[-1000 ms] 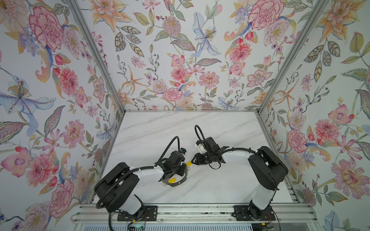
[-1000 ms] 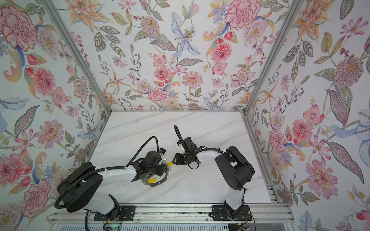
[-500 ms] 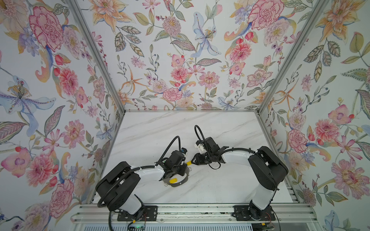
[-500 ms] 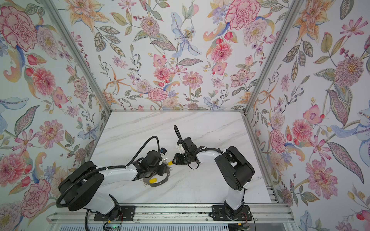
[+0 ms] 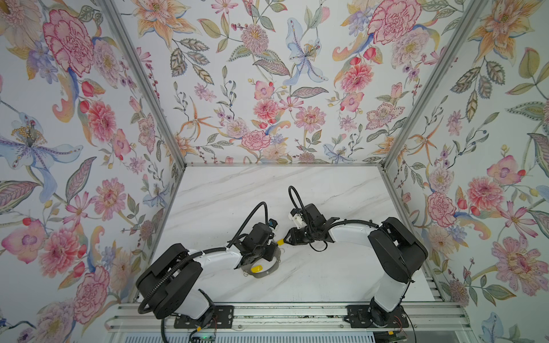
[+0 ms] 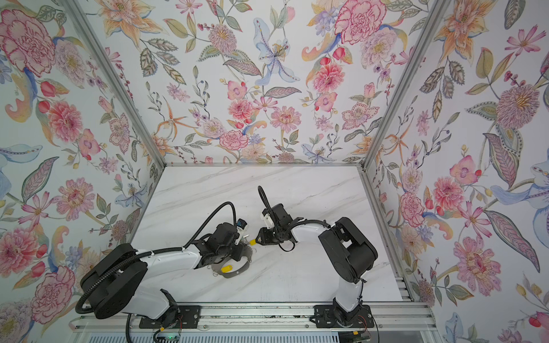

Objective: Remove the keys from the keyring

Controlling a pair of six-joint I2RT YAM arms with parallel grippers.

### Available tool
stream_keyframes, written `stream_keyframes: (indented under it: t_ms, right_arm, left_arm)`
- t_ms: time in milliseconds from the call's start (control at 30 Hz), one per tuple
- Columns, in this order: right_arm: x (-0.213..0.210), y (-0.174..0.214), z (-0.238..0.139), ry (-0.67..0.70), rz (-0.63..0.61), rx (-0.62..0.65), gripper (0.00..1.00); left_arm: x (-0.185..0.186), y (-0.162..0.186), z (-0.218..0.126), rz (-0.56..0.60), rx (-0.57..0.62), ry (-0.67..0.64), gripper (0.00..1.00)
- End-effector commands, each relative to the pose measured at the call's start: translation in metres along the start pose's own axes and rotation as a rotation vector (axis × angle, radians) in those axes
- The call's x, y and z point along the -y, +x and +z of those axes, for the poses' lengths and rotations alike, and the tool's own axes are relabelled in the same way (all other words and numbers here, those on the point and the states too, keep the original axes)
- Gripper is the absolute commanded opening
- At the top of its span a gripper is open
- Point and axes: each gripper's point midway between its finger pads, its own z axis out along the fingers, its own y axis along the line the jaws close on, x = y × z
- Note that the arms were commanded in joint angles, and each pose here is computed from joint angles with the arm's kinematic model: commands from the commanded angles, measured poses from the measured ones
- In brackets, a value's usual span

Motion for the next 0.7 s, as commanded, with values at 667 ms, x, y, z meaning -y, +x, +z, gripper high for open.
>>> stream_keyframes:
  t_ms: [667]
  right_arm:
    - [-0.005,0.003,0.027,0.259,-0.231,-0.132,0.38]
  left_arm:
    - [-0.026,0.047,-0.007,-0.038,-0.115,-0.029,0.00]
